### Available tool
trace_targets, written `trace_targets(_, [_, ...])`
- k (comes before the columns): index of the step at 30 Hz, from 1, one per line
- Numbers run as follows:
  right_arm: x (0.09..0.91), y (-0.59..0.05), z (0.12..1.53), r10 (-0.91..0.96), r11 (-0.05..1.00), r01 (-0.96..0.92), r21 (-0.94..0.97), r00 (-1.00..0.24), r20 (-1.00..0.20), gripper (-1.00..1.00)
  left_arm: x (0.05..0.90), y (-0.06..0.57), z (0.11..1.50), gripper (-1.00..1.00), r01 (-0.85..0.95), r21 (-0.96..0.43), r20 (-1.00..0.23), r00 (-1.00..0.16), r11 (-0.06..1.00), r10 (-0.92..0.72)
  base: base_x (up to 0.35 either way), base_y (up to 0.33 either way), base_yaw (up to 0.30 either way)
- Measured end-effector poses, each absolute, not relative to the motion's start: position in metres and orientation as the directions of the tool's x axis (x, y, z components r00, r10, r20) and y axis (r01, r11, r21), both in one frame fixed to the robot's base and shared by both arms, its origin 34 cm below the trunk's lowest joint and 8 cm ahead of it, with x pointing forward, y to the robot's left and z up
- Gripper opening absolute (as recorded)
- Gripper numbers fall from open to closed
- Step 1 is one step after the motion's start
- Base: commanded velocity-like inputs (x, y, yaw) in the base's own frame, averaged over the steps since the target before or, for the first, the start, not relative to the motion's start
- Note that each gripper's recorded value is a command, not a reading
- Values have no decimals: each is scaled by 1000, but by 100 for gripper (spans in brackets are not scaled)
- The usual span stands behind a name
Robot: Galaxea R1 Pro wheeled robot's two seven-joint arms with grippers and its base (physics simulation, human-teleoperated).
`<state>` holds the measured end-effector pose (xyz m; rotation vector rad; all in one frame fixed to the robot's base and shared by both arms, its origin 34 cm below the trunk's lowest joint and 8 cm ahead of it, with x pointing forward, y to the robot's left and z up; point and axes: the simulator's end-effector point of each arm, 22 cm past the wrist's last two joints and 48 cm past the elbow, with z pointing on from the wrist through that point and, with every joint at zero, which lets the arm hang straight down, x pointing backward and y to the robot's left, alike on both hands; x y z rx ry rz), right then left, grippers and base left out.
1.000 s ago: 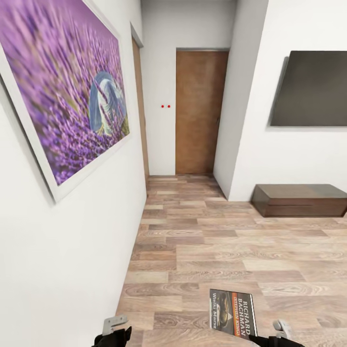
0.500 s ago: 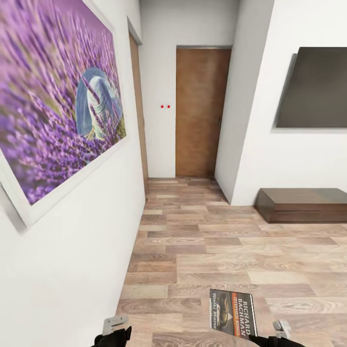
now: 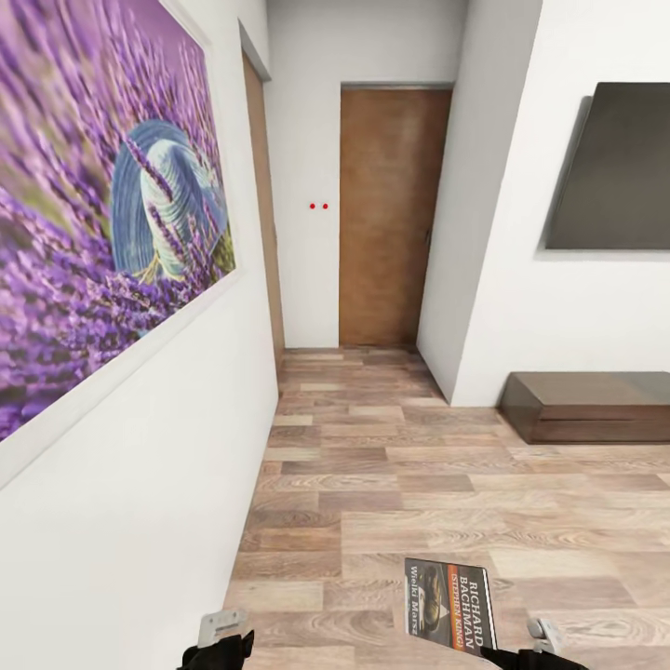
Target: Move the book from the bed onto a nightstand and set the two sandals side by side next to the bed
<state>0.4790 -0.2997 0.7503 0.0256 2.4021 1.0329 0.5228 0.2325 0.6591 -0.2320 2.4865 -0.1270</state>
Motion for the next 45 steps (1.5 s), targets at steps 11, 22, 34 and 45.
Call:
trace_targets(11, [479, -300, 750, 216, 709, -182, 682, -864, -454, -100, 523, 233, 659, 100, -136, -147, -586, -786, 980, -197, 328, 0, -89])
trace_targets(22, [479, -300, 750, 215, 709, -182, 681, -864, -454, -100, 523, 233, 659, 100, -136, -147, -586, -786, 980, -197, 328, 0, -15])
trace_targets(34, [479, -300, 750, 215, 709, -182, 681, -864, -455, -100, 523, 232, 659, 100, -136, -147, -586, -786, 980, -197, 328, 0, -227])
trace_targets(45, [479, -300, 750, 215, 709, -182, 681, -864, -455, -100, 523, 232, 659, 100, -136, -147, -586, -786, 980, -197, 328, 0, -249])
